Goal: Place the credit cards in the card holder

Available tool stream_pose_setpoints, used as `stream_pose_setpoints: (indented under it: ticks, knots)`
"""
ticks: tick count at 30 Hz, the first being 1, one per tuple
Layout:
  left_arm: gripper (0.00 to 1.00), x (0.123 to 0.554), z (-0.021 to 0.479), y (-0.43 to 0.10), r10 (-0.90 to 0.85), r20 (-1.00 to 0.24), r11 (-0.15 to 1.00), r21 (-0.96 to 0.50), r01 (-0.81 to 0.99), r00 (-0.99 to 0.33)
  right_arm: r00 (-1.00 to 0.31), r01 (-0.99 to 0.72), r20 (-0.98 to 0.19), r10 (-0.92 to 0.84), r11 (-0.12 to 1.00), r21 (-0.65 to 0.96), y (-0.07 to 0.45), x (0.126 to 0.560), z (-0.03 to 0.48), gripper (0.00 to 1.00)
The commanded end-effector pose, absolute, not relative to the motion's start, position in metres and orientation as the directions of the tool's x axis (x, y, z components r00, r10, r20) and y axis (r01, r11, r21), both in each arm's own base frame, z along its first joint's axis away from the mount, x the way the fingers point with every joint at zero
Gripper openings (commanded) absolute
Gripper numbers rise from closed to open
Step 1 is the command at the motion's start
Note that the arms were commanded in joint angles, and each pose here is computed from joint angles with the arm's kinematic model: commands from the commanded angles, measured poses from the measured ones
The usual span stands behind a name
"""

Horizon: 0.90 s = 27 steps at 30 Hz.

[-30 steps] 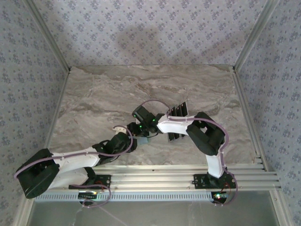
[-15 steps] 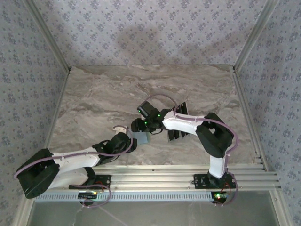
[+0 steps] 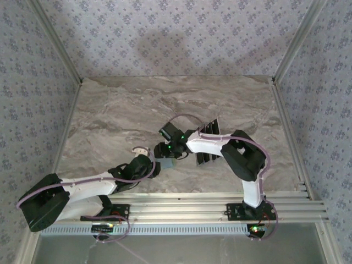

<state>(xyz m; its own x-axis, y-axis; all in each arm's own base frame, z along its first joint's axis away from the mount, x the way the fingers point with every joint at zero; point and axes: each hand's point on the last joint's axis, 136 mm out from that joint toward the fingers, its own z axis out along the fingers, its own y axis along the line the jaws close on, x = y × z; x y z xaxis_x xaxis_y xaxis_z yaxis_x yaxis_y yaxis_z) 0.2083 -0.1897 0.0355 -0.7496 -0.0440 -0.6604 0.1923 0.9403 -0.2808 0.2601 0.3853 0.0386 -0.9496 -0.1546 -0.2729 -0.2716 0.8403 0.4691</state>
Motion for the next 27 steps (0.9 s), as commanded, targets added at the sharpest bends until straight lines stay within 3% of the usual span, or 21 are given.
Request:
stream_pose_setpoints:
  ticks: [1, 18, 27]
  knots:
    - [0.73, 0.212, 0.045, -0.195, -0.045, -0.681, 0.934, -0.288, 0.211, -0.731, -0.958, -0.264, -0.234, -0.167, 0.835, 0.483, 0.393, 0.25, 0.029, 0.57]
    - [0.79, 0.218, 0.052, -0.202, -0.04, -0.693, 0.933, -0.283, 0.221, -0.72, -0.963, -0.257, -0.212, -0.169, 0.815, 0.52, 0.408, 0.242, 0.025, 0.58]
    - [0.78, 0.221, 0.032, -0.198, 0.003, -0.646, 0.966, -0.195, 0.169, -0.764, -0.963, -0.255, -0.211, -0.165, 0.806, 0.534, 0.41, 0.243, 0.029, 0.57]
